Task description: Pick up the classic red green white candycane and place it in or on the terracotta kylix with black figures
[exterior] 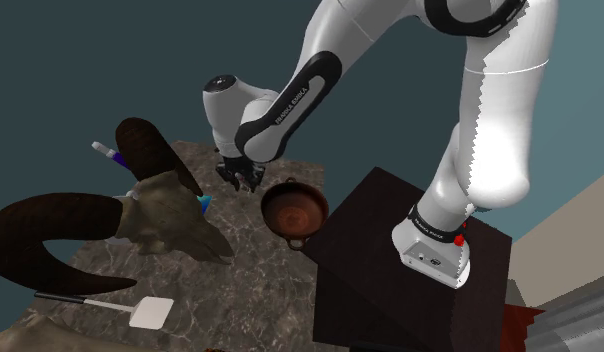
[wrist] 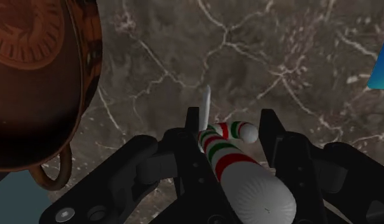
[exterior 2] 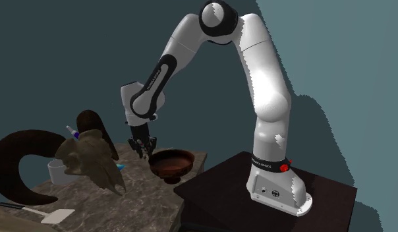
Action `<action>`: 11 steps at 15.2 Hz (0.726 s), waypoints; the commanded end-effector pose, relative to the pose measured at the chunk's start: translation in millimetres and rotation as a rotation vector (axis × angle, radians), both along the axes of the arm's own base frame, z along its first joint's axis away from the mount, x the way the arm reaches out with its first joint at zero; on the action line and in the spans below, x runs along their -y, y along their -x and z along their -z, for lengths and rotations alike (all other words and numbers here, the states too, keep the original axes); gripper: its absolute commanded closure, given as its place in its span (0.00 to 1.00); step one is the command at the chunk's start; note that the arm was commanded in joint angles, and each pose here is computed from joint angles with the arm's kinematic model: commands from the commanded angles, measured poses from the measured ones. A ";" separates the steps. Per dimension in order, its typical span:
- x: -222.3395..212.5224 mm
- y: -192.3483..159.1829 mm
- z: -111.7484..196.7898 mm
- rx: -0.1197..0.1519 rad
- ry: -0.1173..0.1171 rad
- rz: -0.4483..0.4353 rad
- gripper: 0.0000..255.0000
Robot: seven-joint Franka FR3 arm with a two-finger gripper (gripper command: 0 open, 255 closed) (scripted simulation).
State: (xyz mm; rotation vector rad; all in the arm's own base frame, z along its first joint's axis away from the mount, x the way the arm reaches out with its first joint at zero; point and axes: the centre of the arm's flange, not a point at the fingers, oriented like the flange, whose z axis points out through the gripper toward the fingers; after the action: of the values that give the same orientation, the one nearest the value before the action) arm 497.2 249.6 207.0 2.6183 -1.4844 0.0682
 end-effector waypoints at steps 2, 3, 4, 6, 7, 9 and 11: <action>0.4 1.0 -16.8 0.000 0.000 0.000 1.00; 0.4 1.0 -22.1 0.000 0.000 0.000 1.00; 0.4 1.0 -27.4 0.000 0.000 0.000 1.00; 0.4 1.0 -38.0 0.000 0.000 0.000 1.00; 0.4 1.0 -43.2 0.000 0.000 0.000 1.00; 0.4 1.0 -53.8 0.000 0.000 0.000 1.00; 0.4 1.0 -64.4 0.000 0.000 0.000 1.00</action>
State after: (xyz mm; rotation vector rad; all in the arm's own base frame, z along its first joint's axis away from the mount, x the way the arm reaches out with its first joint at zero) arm 496.4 249.4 266.5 2.6182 -1.4846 0.0681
